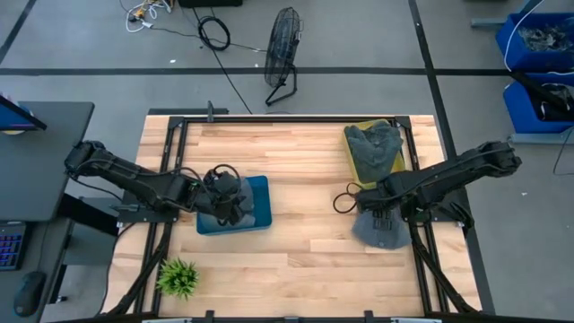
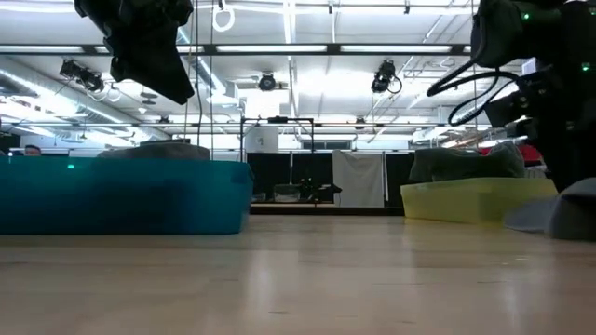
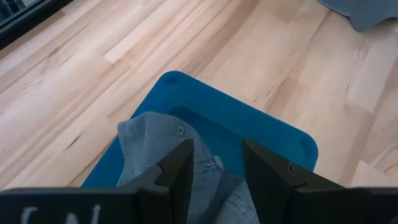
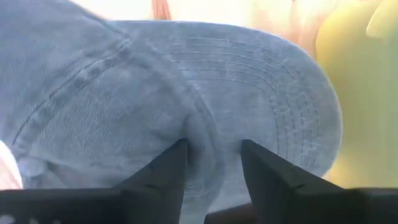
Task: Pick & Place hat
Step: Put the blue cap into the blue bin
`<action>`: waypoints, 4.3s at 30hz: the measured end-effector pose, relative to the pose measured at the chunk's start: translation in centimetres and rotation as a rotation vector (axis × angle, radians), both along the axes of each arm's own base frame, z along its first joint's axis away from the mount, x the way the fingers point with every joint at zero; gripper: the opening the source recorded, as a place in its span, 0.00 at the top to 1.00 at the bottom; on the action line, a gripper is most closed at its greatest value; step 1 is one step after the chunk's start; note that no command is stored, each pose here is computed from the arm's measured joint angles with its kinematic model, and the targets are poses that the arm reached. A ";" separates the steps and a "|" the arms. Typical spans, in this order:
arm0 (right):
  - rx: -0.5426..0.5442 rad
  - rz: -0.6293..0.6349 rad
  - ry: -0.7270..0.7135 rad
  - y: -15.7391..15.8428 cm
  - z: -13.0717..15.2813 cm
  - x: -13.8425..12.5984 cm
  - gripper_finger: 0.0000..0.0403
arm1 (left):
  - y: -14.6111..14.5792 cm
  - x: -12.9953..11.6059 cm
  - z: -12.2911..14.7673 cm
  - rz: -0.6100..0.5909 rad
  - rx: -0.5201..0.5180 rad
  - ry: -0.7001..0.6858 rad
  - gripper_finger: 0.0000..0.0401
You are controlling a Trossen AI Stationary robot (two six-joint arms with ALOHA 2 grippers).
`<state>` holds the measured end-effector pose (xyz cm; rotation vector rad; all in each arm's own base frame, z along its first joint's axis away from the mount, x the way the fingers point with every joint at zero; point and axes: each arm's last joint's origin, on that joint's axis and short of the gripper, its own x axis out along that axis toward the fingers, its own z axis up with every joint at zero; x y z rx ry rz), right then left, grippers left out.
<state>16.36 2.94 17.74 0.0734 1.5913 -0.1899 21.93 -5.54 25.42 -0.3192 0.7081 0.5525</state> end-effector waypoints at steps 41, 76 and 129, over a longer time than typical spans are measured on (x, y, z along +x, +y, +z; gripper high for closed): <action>-0.786 0.900 -0.730 1.4 11.1 15.9 1.00 | -1.0 -0.1 2.7 -0.056 -0.012 -0.057 0.67; -0.799 1.463 -1.028 -1.1 4.3 27.6 1.00 | -4.6 -1.7 12.8 -0.249 0.199 -0.269 0.74; -1.019 1.084 -0.591 0.3 7.1 28.0 0.68 | -4.7 0.0 6.8 0.020 0.172 0.080 0.74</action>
